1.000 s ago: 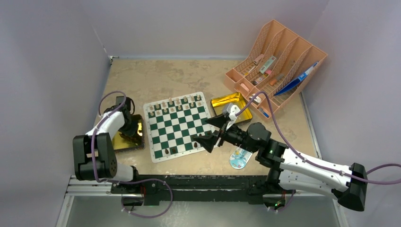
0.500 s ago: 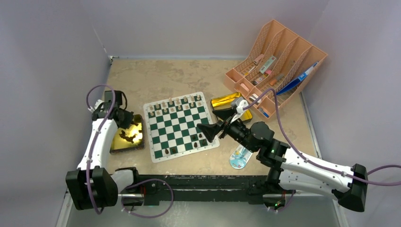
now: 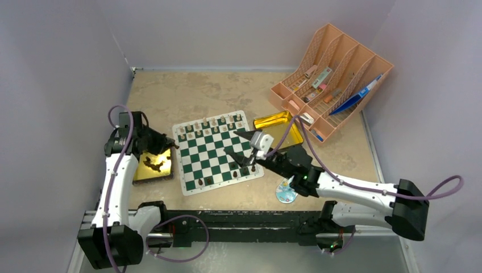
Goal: Set up the chess pieces on the board
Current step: Place the chess piece on the chessboard.
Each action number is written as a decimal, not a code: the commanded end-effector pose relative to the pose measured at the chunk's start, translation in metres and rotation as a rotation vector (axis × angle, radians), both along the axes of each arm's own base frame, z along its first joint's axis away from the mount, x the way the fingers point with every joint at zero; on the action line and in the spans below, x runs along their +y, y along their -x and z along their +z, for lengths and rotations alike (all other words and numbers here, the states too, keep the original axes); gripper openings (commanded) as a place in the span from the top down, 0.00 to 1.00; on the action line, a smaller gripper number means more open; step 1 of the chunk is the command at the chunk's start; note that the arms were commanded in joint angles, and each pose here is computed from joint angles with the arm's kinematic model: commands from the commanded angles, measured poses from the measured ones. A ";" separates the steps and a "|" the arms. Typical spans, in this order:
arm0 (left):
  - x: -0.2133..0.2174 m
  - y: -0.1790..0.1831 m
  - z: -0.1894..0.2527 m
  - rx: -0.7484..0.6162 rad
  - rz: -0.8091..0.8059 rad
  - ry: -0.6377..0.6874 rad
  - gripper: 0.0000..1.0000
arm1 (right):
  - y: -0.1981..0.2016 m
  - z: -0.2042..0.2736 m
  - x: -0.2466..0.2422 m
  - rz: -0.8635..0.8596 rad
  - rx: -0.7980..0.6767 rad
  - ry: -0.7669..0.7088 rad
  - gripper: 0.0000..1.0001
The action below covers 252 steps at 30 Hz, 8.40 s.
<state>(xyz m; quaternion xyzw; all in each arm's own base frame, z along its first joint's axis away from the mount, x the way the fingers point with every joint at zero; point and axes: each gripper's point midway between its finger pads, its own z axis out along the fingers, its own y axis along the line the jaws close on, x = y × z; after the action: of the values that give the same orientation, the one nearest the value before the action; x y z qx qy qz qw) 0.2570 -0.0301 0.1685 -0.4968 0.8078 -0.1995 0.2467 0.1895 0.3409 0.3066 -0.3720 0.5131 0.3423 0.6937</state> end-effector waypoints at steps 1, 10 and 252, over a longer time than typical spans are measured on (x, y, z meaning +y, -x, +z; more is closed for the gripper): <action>-0.030 0.001 0.018 -0.101 -0.147 0.118 1.00 | 0.024 0.035 0.019 0.105 -0.361 -0.017 0.36; -0.066 0.018 0.032 -0.169 -0.292 0.298 1.00 | 0.031 0.001 0.069 0.108 -0.549 0.081 0.42; -0.115 0.076 0.085 -1.429 -1.428 -0.578 0.91 | 0.009 -0.027 0.099 0.053 0.763 0.262 0.99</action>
<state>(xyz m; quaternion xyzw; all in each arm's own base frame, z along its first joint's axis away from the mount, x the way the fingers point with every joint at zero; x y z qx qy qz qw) 0.1735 -0.1475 0.2409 0.4021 0.6049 -0.3664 0.5815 0.1778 0.4533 0.2590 -0.3231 0.7736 0.4110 0.3579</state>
